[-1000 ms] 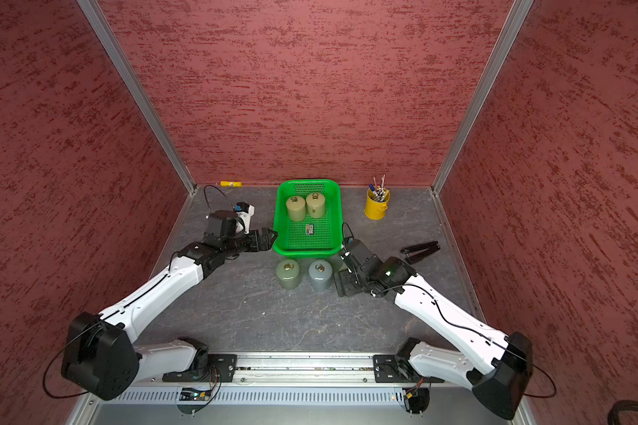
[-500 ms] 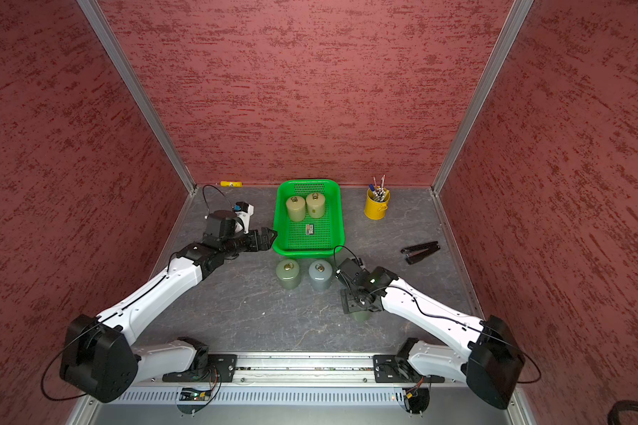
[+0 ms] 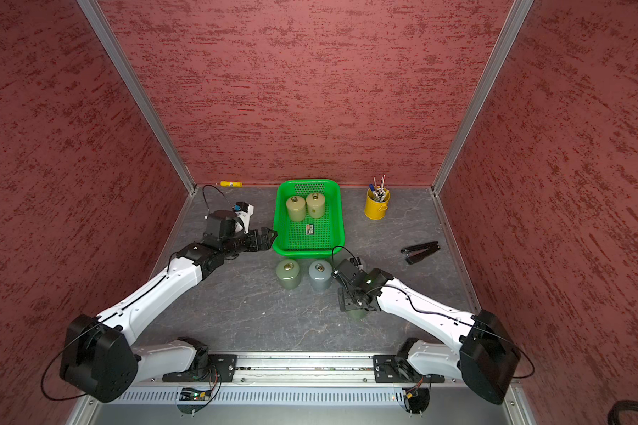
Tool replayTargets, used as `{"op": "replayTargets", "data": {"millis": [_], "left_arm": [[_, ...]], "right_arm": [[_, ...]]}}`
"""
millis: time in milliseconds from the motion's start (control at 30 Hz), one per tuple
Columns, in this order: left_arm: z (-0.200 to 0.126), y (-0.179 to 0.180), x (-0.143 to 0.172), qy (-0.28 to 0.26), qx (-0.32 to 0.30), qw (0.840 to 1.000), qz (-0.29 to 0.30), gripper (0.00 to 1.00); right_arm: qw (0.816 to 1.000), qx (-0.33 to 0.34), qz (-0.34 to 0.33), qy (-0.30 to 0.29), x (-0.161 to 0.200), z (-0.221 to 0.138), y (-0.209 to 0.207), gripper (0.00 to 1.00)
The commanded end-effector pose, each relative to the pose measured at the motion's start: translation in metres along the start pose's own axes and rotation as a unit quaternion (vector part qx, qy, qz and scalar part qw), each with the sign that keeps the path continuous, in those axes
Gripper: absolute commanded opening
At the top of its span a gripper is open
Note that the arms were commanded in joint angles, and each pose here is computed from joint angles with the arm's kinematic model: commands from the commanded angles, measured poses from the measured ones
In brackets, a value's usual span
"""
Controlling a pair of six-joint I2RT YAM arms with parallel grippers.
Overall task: Take the tea canister out of the basket
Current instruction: Place the tea canister at the center of the board.
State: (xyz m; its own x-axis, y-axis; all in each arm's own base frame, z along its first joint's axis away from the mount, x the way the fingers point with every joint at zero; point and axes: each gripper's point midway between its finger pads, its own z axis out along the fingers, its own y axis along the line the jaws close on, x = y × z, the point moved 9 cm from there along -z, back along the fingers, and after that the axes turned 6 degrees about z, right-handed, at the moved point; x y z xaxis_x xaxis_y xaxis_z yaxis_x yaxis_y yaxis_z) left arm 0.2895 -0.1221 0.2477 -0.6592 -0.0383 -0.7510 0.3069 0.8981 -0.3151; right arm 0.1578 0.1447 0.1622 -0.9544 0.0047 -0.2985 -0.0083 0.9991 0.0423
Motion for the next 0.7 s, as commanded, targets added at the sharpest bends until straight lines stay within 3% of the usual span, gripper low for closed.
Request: {"op": "replayTargets", "data": {"millis": [0,233,533,667], "left_arm": [[0.0013,0.0006,-0.0003,-0.007,-0.006,1.0,0.003,1.0],[0.0017,0.0012,0.0009,-0.005,-0.007,1.0,0.002,1.0],[0.0018,0.0011,0.0007,-0.006,-0.007,1.0,0.003,1.0],[0.0039,0.001,0.0,-0.004,-0.006,1.0,0.003,1.0]], "right_arm": [[0.999,-0.011,0.012,-0.034,-0.0059,-0.0022,0.0031,0.19],[1.0,-0.002,0.011,-0.028,-0.002,0.0025,0.0001,0.47],[0.999,0.0,0.015,-0.033,0.0019,0.0037,-0.0046,0.93],[0.999,0.004,0.014,-0.031,0.0032,0.0048,-0.006,0.99]]}}
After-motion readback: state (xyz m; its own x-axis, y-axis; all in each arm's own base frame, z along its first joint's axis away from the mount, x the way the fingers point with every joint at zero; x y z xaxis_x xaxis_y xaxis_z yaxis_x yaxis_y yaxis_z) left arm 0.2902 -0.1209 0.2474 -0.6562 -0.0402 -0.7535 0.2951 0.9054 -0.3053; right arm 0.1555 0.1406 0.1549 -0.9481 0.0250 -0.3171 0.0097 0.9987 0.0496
